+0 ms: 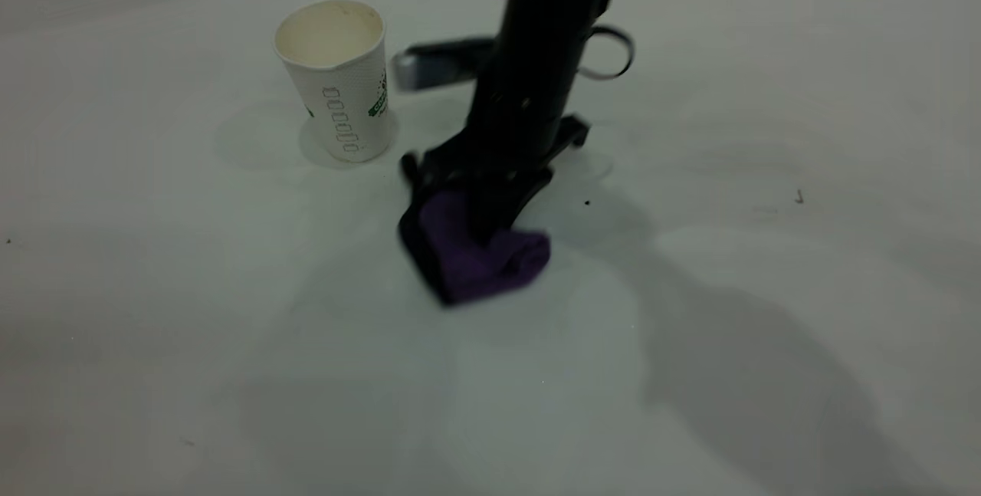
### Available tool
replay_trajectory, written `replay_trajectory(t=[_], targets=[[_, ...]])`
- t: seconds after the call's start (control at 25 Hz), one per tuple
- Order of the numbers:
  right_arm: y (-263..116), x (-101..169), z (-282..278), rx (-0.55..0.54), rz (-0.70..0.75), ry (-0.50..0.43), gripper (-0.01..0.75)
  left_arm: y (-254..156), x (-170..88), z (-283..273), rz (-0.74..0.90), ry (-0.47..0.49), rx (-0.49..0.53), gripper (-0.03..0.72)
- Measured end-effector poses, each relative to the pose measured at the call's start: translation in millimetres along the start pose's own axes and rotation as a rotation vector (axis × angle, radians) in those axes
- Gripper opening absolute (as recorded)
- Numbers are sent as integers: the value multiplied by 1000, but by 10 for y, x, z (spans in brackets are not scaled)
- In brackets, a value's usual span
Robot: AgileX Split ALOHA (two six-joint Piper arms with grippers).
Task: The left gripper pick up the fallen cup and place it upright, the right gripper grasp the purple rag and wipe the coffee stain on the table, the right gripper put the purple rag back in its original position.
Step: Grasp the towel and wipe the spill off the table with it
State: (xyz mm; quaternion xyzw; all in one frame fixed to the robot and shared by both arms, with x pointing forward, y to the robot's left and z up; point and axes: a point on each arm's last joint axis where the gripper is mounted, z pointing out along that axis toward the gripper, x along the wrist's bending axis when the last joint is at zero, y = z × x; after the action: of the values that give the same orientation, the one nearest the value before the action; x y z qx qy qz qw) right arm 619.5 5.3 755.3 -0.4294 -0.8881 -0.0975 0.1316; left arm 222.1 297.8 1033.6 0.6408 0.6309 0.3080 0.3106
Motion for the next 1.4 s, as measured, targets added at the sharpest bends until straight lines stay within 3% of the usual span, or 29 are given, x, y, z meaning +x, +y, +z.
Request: replay_trajectory(t=[0.16,0.4,0.72,1.04,1.16,1.4], targets=[[-43,193,80,48,-39,11,87,0,0,0,0,0,0,552],[-45,0,26,45,41,-10,87,0,0,0,0,0,0,552],[-211,-1147,-384,10,286,-70,87,0,0,0,0,0,0,552],[-694,-2205,-777,-7,515,-76,87,0,0,0,0,0,0,552],[-847,-2419,-865,-11,567,-52,87,0,0,0,0,0,0,552],[-880,-2450,-880,-10,519,-23,135,0,0,0,0,0,0,552]])
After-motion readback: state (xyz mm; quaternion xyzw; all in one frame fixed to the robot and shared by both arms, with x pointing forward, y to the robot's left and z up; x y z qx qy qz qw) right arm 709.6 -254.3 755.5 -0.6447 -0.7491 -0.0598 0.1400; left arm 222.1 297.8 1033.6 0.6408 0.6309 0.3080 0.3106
